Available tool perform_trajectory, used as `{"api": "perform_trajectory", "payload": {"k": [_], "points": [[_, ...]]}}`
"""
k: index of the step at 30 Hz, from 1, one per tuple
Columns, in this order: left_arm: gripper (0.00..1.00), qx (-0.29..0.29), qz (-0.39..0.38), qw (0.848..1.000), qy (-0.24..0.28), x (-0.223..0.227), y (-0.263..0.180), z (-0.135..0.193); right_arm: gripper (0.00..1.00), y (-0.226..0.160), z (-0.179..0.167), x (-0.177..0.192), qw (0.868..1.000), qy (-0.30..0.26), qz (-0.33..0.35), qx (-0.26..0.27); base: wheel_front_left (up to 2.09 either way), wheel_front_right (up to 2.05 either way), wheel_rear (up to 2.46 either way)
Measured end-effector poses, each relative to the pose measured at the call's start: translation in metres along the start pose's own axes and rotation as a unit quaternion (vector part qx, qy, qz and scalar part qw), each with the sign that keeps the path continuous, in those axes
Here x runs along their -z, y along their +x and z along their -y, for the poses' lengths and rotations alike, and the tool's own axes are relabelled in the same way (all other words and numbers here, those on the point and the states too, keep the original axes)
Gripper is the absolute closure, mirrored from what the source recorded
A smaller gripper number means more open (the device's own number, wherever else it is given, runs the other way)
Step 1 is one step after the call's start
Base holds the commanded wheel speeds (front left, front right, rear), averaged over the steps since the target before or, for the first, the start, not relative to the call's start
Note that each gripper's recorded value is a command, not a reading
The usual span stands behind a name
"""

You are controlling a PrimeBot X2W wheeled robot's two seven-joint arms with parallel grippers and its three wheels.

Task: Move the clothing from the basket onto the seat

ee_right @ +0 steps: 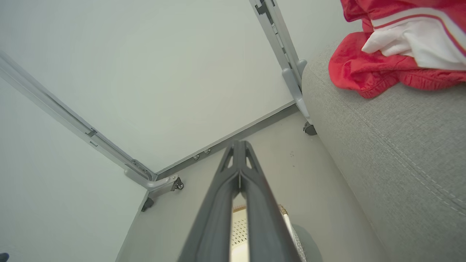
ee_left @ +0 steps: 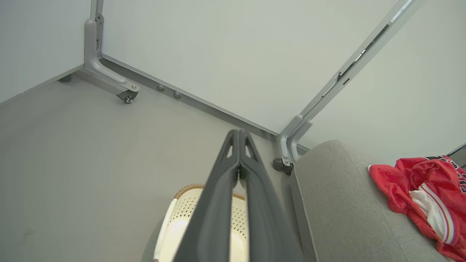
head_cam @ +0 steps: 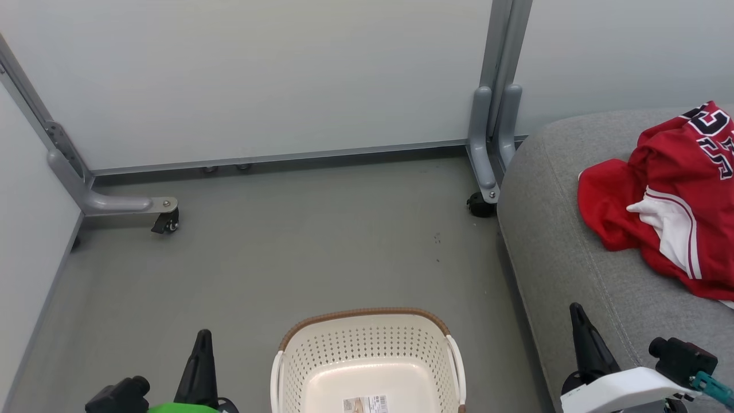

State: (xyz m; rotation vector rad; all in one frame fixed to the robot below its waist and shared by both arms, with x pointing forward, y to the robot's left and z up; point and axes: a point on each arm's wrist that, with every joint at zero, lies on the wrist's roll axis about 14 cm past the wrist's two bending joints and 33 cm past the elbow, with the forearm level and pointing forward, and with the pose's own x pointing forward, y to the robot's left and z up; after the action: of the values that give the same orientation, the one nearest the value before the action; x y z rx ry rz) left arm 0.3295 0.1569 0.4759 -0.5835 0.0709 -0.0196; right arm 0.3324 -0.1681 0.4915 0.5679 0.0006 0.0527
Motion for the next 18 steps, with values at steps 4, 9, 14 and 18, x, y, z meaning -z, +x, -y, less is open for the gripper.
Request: {"api": "perform_trajectory", "payload": {"k": [4, 9, 14, 18], "points": [[1.00, -0.005, 0.000, 1.000, -0.028, -0.003, 0.003, -0.002, 1.00, 0.004, 0.001, -0.003, 1.000, 0.028, 0.002, 0.004, 0.00, 0.00, 0.00], [1.00, -0.008, 0.000, 0.998, -0.063, -0.006, 0.008, -0.005, 1.00, 0.007, 0.004, -0.005, 0.998, 0.065, 0.002, 0.010, 0.00, 0.00, 0.00], [1.00, -0.012, 0.001, 0.995, -0.097, -0.009, 0.011, -0.008, 1.00, 0.010, 0.007, -0.006, 0.995, 0.099, 0.002, 0.017, 0.00, 0.00, 0.00], [1.00, -0.014, 0.001, 0.993, -0.121, -0.011, 0.013, -0.009, 1.00, 0.014, 0.008, -0.008, 0.992, 0.123, 0.004, 0.018, 0.00, 0.00, 0.00]]}}
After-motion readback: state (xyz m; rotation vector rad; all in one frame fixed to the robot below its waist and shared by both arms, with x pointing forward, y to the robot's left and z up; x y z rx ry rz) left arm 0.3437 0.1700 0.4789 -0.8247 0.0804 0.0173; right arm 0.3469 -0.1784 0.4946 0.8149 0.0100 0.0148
